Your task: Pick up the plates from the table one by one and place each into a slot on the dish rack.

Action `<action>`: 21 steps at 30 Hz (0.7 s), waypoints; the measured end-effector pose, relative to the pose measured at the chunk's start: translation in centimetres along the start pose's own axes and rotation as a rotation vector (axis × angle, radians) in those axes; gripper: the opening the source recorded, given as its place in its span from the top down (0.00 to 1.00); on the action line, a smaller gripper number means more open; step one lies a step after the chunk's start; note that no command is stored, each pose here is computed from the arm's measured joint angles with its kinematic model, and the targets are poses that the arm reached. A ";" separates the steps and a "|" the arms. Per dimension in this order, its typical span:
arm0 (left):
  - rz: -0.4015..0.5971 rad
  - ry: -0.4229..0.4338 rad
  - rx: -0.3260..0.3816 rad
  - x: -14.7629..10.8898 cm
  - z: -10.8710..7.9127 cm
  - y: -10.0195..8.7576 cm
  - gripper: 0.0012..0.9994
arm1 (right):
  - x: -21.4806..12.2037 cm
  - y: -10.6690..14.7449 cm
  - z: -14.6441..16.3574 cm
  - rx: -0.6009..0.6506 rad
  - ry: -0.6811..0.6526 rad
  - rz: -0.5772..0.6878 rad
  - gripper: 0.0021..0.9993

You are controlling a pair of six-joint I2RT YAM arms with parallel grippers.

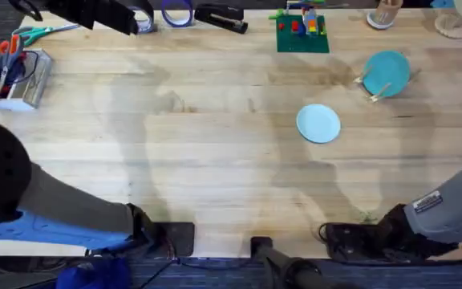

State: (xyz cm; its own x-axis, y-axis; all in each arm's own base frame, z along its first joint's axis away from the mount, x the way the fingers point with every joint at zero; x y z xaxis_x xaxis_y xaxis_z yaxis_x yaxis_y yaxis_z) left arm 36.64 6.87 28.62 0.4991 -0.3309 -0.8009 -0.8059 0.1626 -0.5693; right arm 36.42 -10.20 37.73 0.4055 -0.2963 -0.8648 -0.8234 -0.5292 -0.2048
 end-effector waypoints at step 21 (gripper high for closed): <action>0.000 0.000 0.000 0.0 0.0 0.0 0.01 | 0.0 0.0 0.0 -0.010 0.004 0.004 0.97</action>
State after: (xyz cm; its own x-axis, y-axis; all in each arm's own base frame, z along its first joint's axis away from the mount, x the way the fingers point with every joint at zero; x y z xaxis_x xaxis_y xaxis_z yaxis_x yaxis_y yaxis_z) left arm 36.64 6.87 28.62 0.4991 -0.3309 -0.8009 -0.8060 0.1623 -0.5693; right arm 36.40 -10.26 37.74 0.4038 -0.3014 -0.8638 -0.8212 -0.5356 -0.1969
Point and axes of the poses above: each hand's point on the last joint's axis, 136 mm out from that joint toward the fingers, its own x axis out along the fingers, its own z axis along the line the jaws close on, y = z × x, the point moved 5 cm from there along -x, back along the fingers, and after that the axes turned 13 degrees about -x, right-handed, at the moved point
